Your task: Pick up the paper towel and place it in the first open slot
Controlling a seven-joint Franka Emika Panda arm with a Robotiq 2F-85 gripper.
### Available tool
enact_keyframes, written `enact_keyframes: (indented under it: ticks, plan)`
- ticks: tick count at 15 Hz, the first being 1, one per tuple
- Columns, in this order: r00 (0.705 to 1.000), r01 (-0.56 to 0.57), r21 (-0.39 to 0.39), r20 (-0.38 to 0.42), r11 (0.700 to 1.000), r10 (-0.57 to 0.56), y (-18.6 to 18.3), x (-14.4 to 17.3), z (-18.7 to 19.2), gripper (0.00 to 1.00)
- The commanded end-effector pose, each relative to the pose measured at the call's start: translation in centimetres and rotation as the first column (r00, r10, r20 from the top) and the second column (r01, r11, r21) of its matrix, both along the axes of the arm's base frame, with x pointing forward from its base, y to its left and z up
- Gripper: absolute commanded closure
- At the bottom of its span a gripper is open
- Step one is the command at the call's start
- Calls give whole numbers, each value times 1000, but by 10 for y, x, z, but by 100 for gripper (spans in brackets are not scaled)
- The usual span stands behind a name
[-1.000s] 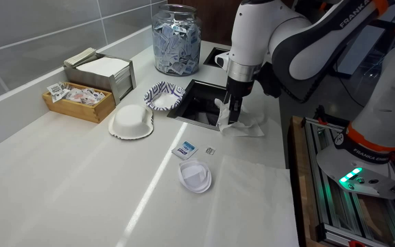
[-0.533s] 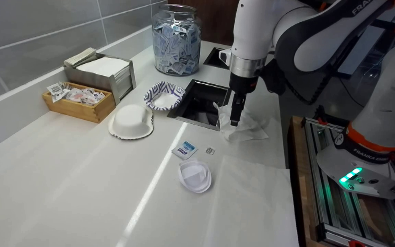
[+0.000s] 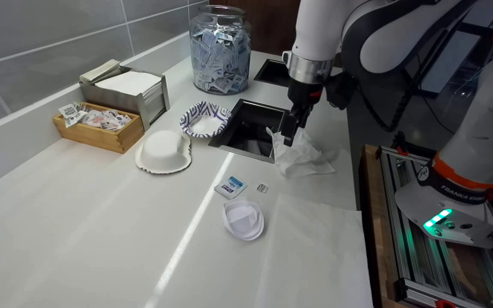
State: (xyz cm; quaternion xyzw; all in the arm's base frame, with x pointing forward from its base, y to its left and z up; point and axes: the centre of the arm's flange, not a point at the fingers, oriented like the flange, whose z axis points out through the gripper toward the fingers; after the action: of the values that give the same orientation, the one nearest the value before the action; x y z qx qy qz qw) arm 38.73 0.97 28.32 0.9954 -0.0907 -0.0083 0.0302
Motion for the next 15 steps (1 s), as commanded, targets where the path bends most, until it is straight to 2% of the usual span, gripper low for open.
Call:
enact_keyframes:
  ticks: [1,8,15]
  plan:
    - [997,80,32,-8,996,-80,-15,-4,-16,0]
    - [992,117,7,42,993,-118,-44,3,-43,0]
    - [992,128,28,-1,991,-128,-47,2,-72,0]
